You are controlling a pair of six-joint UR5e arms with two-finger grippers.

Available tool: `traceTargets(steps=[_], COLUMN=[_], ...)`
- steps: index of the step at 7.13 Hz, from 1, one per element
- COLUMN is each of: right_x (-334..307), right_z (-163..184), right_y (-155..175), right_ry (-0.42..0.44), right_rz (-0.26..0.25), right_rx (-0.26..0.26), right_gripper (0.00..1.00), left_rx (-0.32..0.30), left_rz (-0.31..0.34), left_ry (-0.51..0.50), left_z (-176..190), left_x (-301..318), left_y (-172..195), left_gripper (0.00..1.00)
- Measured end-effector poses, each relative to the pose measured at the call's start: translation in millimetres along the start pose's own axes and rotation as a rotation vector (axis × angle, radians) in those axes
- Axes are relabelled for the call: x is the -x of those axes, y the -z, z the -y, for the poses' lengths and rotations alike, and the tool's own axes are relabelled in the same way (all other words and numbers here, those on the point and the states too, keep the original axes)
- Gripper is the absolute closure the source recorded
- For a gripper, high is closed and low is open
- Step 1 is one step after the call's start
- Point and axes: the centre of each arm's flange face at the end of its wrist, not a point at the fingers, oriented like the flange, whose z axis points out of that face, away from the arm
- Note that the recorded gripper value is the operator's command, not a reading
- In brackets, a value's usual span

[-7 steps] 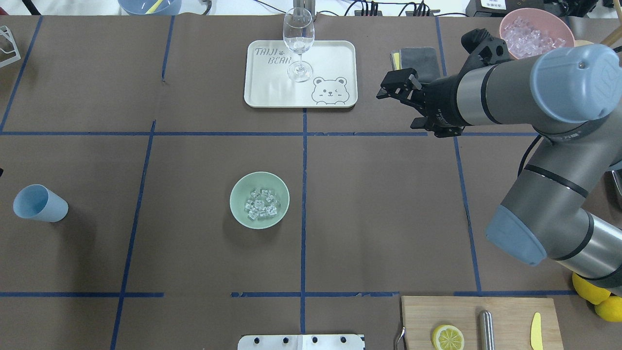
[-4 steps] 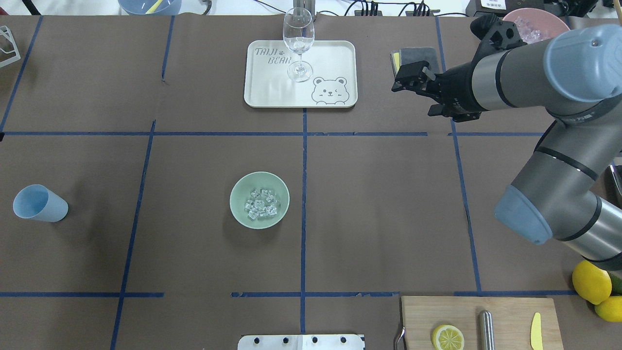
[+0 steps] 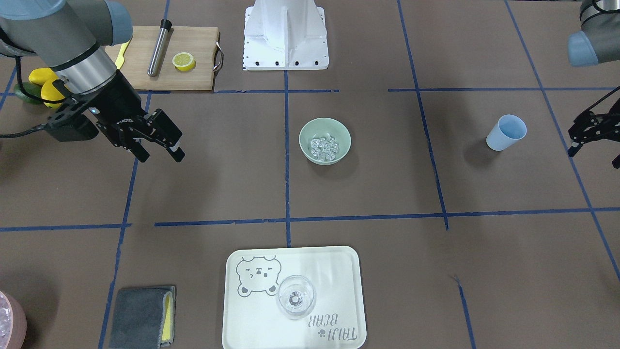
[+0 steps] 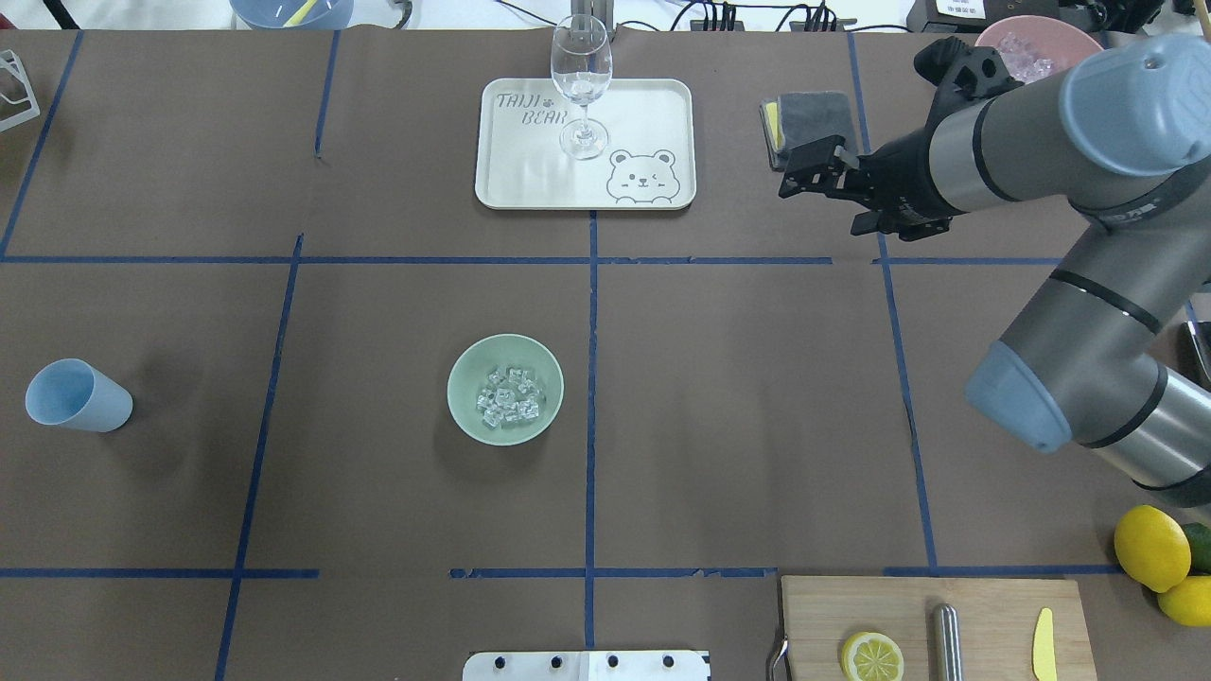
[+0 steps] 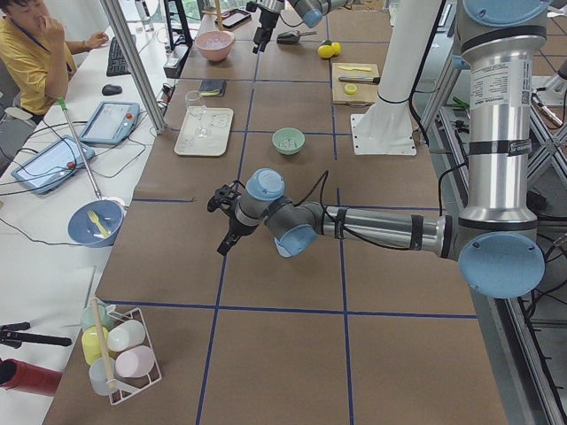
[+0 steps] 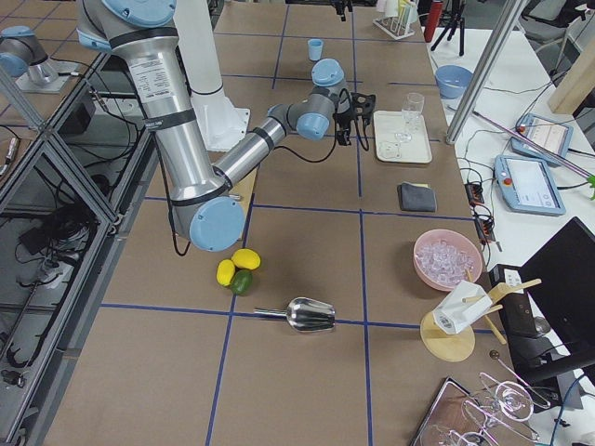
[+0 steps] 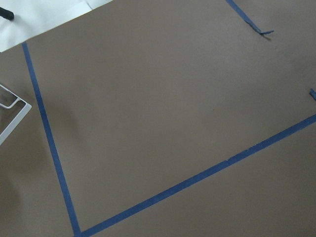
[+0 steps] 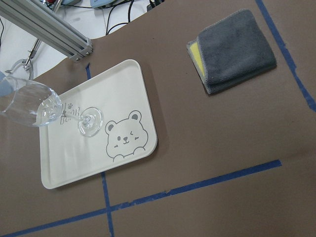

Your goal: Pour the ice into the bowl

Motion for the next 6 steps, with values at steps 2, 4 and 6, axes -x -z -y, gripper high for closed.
traceTargets(steps=[2, 4, 6], right_x=[36.2, 79.9, 114.8], right_z=[-54.1, -135.1, -199.5], right_y=[-35.9, -76.8, -125.0], right_ry=[-0.028, -0.037, -0.03], right_rz=[0.015, 0.03, 0.014], right_rx=[0.08, 0.12, 0.118], right_gripper=[0.0, 0.0, 0.0], left_rx=[0.088, 0.102, 0.101], left_rz=[-0.06, -0.07, -0.067], left_ry=[0.099, 0.122, 0.137], left_z=[-1.2, -0.5, 0.4], left_x=[9.2, 10.3, 10.2], left_y=[5.4, 6.8, 7.5], left_gripper=[0.0, 0.0, 0.0])
